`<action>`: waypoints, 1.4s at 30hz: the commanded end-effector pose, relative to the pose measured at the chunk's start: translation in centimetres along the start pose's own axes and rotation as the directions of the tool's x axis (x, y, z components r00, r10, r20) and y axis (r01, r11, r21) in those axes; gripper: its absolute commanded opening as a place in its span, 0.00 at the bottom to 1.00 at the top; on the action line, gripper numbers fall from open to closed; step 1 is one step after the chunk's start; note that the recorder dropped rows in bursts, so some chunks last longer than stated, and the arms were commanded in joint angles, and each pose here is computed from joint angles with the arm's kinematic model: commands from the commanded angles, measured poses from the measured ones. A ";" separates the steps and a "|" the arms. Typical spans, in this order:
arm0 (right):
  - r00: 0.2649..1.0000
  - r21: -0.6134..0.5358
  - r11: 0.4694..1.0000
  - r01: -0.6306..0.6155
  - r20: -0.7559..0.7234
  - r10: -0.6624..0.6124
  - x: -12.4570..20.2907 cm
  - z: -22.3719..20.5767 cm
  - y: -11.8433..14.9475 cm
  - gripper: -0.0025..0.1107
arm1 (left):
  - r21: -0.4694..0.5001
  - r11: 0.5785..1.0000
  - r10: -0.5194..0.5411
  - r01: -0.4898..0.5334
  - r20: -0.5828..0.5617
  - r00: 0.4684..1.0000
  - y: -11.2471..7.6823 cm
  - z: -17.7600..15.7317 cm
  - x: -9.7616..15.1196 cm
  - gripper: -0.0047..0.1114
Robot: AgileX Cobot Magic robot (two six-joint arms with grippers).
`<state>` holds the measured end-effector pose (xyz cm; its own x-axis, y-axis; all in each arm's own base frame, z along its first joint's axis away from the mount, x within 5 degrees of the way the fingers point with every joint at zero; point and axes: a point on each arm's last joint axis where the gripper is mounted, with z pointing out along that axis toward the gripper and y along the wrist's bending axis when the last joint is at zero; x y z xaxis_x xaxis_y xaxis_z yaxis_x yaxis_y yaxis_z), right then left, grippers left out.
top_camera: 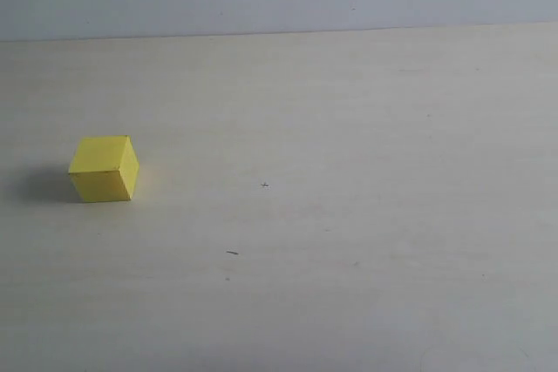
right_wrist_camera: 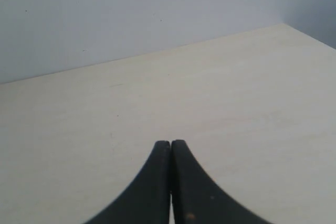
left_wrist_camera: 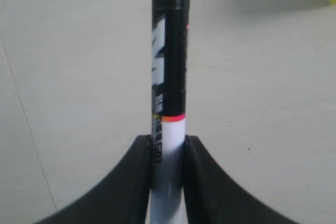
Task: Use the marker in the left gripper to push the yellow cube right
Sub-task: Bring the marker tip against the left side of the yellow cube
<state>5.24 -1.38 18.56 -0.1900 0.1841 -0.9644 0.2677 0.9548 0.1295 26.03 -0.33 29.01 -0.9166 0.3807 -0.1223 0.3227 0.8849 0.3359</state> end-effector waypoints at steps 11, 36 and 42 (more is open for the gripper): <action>1.000 0.002 1.000 0.003 0.009 -0.003 0.1 0.0 0.0 0.02 | -0.026 0.899 0.438 -0.437 0.020 0.899 0.1 8.8 -1.8 0.04; 1.000 0.002 1.000 0.003 0.009 -0.003 0.1 0.0 0.0 0.02 | 0.070 0.363 0.898 -0.929 0.240 0.369 3.2 15.4 -4.7 0.04; 1.000 0.002 1.000 0.003 0.009 -0.003 0.1 0.0 0.0 0.02 | 0.116 0.408 0.854 -0.906 0.304 0.423 2.1 17.2 -5.0 0.04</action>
<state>5.24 -1.38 18.56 -0.1900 0.1841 -0.9644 0.2677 0.9548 0.1295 35.01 4.61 14.62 -0.0082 1.0000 -0.0007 0.9914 0.0082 0.1303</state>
